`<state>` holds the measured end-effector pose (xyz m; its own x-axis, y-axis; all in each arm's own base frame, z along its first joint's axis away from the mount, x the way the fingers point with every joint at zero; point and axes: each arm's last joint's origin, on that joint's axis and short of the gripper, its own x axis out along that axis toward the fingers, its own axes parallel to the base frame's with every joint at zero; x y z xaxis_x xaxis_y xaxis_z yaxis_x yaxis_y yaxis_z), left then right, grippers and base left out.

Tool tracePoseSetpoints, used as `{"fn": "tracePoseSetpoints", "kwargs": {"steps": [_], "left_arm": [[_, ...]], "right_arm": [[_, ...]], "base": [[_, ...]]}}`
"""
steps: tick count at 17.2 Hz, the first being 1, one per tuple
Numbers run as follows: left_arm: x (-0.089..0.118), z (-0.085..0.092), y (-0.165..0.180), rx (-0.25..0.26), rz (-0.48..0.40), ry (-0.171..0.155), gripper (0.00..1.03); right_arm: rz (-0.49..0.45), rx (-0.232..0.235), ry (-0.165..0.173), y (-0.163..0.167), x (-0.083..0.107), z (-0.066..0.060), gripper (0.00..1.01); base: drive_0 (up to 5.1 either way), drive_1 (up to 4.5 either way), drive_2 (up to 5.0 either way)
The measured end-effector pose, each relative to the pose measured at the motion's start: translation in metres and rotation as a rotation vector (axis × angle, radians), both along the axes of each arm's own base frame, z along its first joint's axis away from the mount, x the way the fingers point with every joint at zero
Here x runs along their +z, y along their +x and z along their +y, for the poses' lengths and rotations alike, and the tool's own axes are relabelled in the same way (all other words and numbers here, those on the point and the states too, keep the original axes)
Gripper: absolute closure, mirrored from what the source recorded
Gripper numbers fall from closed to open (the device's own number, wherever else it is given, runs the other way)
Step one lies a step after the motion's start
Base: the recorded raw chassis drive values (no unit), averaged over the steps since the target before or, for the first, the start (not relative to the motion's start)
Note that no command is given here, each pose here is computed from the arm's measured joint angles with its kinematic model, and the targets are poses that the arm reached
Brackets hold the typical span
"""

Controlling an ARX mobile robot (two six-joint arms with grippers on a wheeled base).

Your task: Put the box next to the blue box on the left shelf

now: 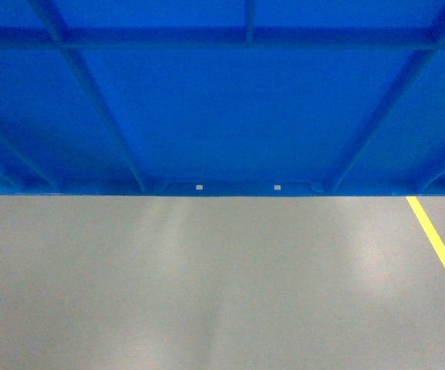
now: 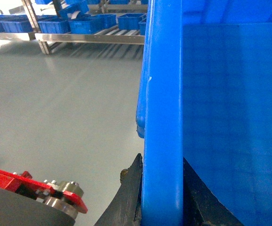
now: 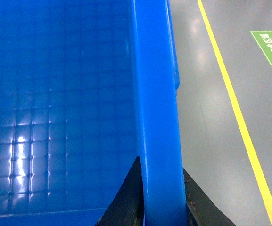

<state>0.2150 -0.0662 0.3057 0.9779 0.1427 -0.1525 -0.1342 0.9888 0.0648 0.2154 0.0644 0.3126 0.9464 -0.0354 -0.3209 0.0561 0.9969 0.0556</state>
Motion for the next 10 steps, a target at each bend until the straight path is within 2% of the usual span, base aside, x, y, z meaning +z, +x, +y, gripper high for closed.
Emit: {"fn": "tracePoseSetpoints", "kwargs": {"steps": [10], "left_arm": [[0.0005, -0.0006, -0.0001, -0.003, -0.005, -0.002, 0.91]], "right_arm": [[-0.007, -0.004, 0.0, -0.0015, 0.0014, -0.0007, 0.91]], "base": [[-1.5, -1.53, -1.5]]}}
